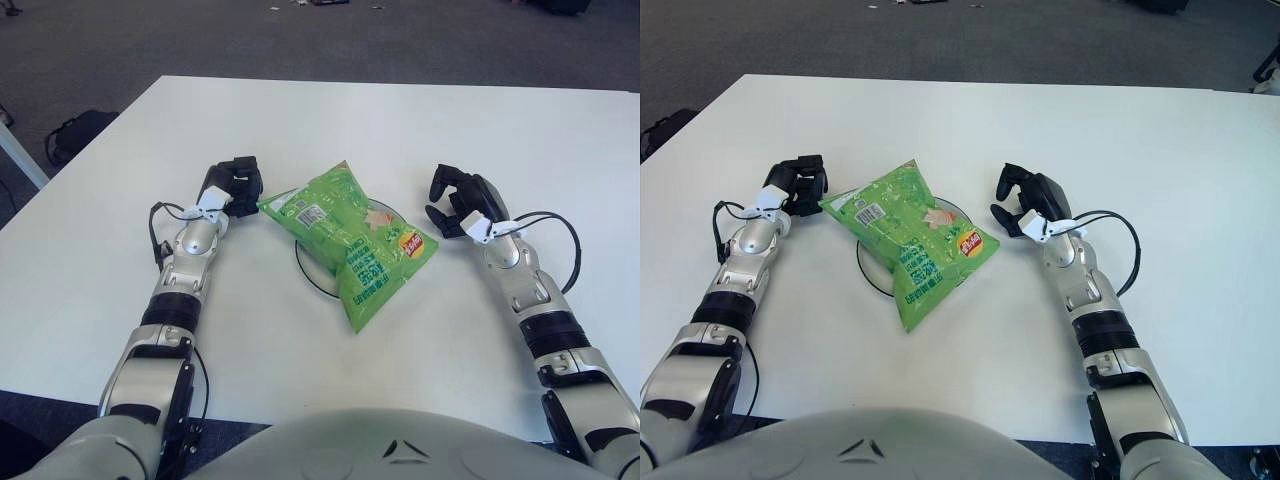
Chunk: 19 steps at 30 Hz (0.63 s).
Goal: Put the snack into the plate.
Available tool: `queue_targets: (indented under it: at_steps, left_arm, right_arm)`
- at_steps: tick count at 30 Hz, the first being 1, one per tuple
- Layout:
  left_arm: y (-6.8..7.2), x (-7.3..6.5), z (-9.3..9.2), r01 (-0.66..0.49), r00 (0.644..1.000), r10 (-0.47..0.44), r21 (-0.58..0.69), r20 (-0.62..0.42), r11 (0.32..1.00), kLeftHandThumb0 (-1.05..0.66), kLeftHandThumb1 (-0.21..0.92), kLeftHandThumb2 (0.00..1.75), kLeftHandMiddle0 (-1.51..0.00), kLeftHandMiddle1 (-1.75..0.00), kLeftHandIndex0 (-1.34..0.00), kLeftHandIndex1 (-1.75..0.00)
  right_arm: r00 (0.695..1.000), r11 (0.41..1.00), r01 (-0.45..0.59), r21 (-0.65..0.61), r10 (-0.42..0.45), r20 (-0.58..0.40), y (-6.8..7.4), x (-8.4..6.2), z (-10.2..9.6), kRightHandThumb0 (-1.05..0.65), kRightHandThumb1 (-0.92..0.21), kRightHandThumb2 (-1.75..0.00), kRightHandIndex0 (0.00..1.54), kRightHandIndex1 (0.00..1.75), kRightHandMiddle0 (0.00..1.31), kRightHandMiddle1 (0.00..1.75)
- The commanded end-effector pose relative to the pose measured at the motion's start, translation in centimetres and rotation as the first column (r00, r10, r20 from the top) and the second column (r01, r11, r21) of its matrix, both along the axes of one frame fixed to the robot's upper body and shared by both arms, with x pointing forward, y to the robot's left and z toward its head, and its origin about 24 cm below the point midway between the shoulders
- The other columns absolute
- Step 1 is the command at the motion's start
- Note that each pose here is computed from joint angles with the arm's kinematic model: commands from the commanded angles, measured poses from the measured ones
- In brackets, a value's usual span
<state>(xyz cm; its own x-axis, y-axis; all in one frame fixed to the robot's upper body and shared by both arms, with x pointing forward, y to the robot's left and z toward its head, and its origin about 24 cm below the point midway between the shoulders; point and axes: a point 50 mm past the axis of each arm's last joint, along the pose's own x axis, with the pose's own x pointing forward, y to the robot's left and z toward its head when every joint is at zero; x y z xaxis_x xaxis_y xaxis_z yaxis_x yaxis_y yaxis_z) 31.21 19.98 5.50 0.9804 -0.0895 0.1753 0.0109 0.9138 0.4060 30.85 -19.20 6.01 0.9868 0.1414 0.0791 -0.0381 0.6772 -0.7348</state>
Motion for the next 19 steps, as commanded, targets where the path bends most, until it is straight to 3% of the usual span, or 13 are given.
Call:
queue_targets:
  at_steps: [1,19]
  left_arm:
    - [0.58,-2.98,-4.71,-0.051,0.984,0.050,0.002,-0.170,0.999,-0.48,0.61,1.01,-1.35,-1.75,-1.11,-1.75]
    - [1.40,-3.63,-4.51,-0.094,0.979,0.096,0.021,-0.181,0.995,-0.48,0.54,1.09,-1.36,-1.75,-1.12,-1.75]
  right_arm:
    - [0.965,1.000,-0.001,-0.007,-0.001,-0.262,-0.42,-1.93,-5.19,-0.49,-0.31,-1.33,1.25,1.75,0.62,1.75]
    - [0.961,0.999,-0.029,0.020,0.033,-0.275,0.03,-1.33,-5.37,-0.48,-0.35,-1.28,1.22,1.75,0.59,1.75]
